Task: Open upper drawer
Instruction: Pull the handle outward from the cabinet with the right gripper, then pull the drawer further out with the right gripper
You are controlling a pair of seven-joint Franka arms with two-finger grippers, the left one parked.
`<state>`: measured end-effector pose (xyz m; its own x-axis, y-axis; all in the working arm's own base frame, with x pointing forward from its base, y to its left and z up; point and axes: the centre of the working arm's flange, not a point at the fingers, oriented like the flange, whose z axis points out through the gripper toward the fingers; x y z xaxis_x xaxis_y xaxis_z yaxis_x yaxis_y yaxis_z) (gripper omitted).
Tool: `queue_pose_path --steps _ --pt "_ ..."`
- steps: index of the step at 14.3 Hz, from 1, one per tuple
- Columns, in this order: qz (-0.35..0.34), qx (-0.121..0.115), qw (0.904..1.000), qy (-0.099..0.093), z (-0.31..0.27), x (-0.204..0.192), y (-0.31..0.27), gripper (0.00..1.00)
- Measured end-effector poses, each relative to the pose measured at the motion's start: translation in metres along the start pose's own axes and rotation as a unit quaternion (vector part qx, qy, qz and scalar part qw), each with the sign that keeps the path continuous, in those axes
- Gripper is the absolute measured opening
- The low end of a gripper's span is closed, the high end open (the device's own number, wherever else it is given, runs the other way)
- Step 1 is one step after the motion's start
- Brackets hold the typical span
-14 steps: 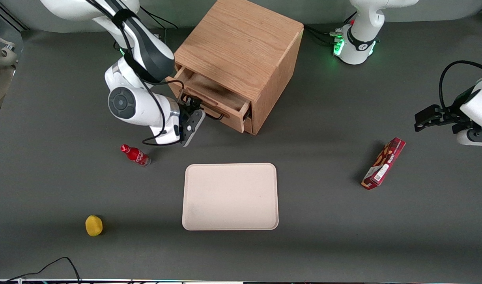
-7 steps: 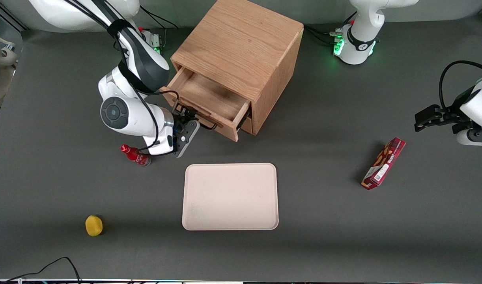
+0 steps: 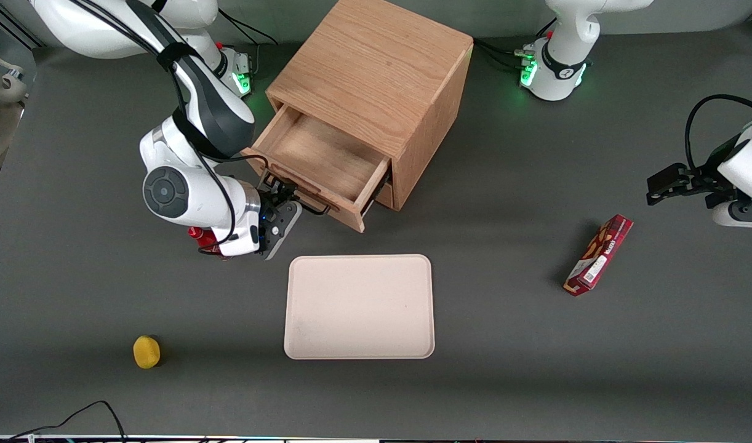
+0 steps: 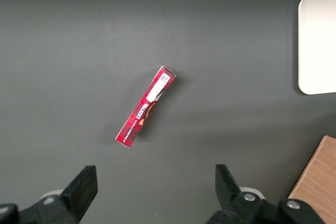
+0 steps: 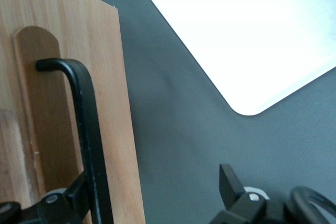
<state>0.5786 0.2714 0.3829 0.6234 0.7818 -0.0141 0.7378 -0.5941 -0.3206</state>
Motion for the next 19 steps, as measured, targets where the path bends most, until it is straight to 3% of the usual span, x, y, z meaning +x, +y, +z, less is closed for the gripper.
queue_pose_path --steps 5,19 --pt "0.005 -0.012 0.9999 -0.001 -0.002 -0.001 0.017 1.00" --pt "-0.017 -0.016 0.9997 -0.003 -0.022 -0.015 0.061 1.00"
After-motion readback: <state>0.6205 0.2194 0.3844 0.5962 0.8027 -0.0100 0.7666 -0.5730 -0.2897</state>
